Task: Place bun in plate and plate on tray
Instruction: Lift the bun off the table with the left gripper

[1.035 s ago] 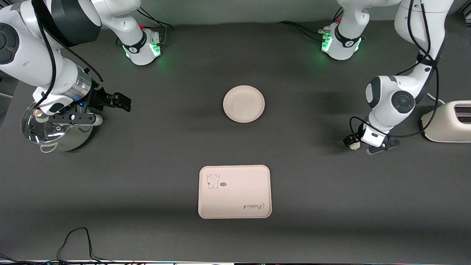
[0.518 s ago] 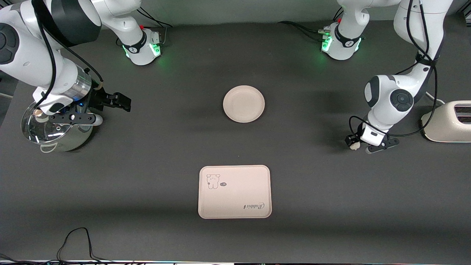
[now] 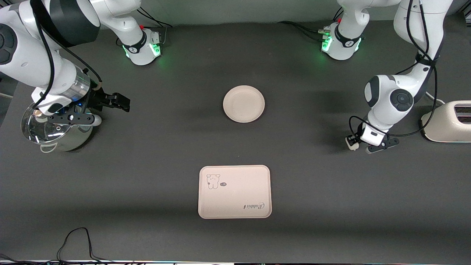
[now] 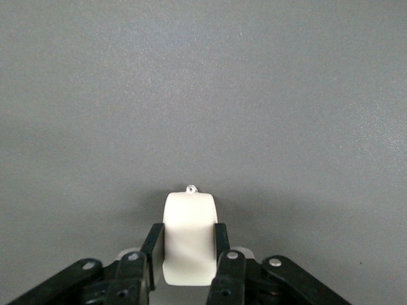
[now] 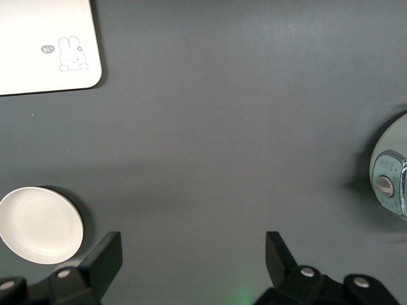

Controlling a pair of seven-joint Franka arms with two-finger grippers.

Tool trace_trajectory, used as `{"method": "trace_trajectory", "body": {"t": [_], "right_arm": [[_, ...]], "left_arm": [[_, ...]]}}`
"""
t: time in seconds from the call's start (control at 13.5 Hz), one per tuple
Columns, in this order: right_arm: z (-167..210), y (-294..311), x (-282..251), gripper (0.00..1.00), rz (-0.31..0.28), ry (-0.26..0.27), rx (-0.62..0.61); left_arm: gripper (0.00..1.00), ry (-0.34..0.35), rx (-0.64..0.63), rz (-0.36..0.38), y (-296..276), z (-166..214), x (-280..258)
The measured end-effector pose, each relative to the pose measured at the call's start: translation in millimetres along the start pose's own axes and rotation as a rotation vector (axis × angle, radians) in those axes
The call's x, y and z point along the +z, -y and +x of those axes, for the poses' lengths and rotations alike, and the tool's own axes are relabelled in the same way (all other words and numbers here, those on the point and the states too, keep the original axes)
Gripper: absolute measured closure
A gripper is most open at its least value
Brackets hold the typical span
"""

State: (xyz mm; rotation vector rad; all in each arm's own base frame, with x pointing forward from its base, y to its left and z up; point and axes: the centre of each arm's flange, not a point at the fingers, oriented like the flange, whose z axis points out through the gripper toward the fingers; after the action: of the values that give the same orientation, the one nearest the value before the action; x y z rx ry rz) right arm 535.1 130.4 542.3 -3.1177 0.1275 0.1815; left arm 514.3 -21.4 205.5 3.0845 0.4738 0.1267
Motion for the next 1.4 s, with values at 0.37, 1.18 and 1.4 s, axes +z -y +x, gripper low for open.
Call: {"method": "trace_trajectory", "body": {"t": [0.37,1.18,1.4], "right_arm": [[0.2,-0.5,0.0,0.0,0.0,0.0,-0.006],[5.9,-19.2,-0.6,0.0,0.004,0.0,-0.01],[5.9,-19.2,-0.3,0.0,0.004,0.001,-0.01]], "left_arm": [[0.74,-0.001,0.009,0.0,-0.2,0.2,-0.9],[0.84,0.067,0.037,0.022,-4.8,15.5,-40.6],[0.88,0.063,0.039,0.02,-8.2,22.3,-53.8]]}}
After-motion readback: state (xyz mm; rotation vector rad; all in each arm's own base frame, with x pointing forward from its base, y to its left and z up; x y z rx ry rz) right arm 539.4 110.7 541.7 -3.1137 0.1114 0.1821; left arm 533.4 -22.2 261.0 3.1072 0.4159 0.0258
